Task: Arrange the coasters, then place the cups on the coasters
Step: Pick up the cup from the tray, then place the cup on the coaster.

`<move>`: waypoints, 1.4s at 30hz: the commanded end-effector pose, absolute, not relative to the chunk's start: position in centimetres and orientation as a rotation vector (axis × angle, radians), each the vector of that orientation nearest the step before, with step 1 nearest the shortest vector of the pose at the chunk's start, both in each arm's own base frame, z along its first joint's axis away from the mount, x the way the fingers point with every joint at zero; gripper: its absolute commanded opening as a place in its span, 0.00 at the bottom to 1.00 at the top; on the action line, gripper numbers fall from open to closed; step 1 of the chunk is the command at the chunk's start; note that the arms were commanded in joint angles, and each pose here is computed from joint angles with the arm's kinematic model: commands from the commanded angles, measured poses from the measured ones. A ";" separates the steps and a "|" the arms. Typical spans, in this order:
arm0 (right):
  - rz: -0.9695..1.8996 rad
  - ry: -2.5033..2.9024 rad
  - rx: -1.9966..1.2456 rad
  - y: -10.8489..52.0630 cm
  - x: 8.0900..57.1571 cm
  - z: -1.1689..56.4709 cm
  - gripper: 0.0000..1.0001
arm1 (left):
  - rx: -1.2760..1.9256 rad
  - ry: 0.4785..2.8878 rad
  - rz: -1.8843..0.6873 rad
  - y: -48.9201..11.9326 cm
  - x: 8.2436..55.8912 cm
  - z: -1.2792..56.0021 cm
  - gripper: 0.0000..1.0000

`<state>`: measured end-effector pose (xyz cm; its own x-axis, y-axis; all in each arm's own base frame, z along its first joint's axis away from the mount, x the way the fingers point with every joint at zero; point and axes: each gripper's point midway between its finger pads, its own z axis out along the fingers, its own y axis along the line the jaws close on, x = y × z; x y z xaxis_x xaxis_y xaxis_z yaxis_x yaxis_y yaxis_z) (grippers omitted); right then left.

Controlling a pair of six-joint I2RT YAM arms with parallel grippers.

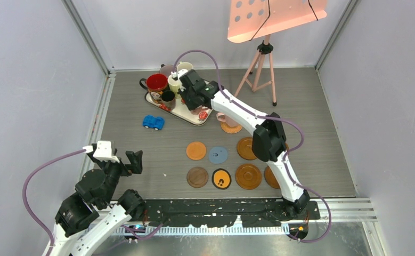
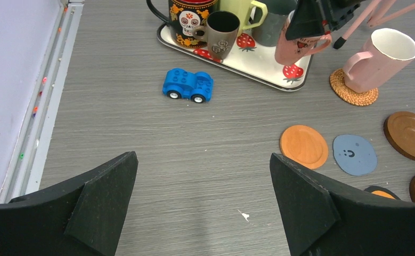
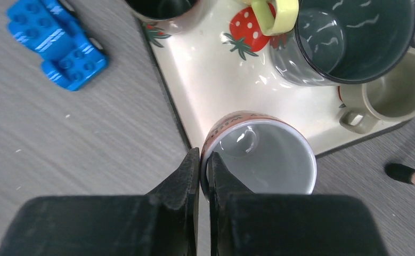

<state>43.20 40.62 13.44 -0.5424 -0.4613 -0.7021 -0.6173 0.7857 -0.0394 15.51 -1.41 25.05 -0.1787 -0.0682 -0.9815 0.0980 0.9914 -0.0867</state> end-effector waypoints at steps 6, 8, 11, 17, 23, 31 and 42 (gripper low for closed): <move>0.318 2.095 -0.707 39.7 38.0 25.4 0.05 | 0.031 1.699 -0.203 -2.3 15.8 26.2 0.99; 0.285 2.135 -0.679 38.7 37.1 25.1 0.05 | 0.033 1.700 -0.206 -2.4 15.8 26.3 0.99; 0.272 2.223 -0.644 37.3 35.4 23.5 0.05 | 0.030 1.694 -0.209 -2.3 15.7 26.3 0.99; 0.278 2.313 -0.663 35.3 31.1 21.1 0.05 | 0.022 1.682 -0.212 -2.2 15.7 26.4 0.99; 0.268 2.376 -0.724 34.2 26.5 18.7 0.05 | 0.022 1.686 -0.207 -2.1 15.7 26.4 0.99; 0.306 2.446 -0.729 33.7 22.4 16.5 0.05 | 0.022 1.681 -0.216 -2.2 15.6 26.4 0.99; 0.409 2.508 -0.667 35.2 20.9 14.0 0.05 | 0.033 1.687 -0.220 -2.4 15.7 26.4 0.99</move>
<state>20.48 33.29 12.11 -0.7533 -0.4587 -0.4712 -0.5508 0.8317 0.0709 15.48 -2.07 25.34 -0.1671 -0.0834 -0.9824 0.1324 0.9855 -0.1062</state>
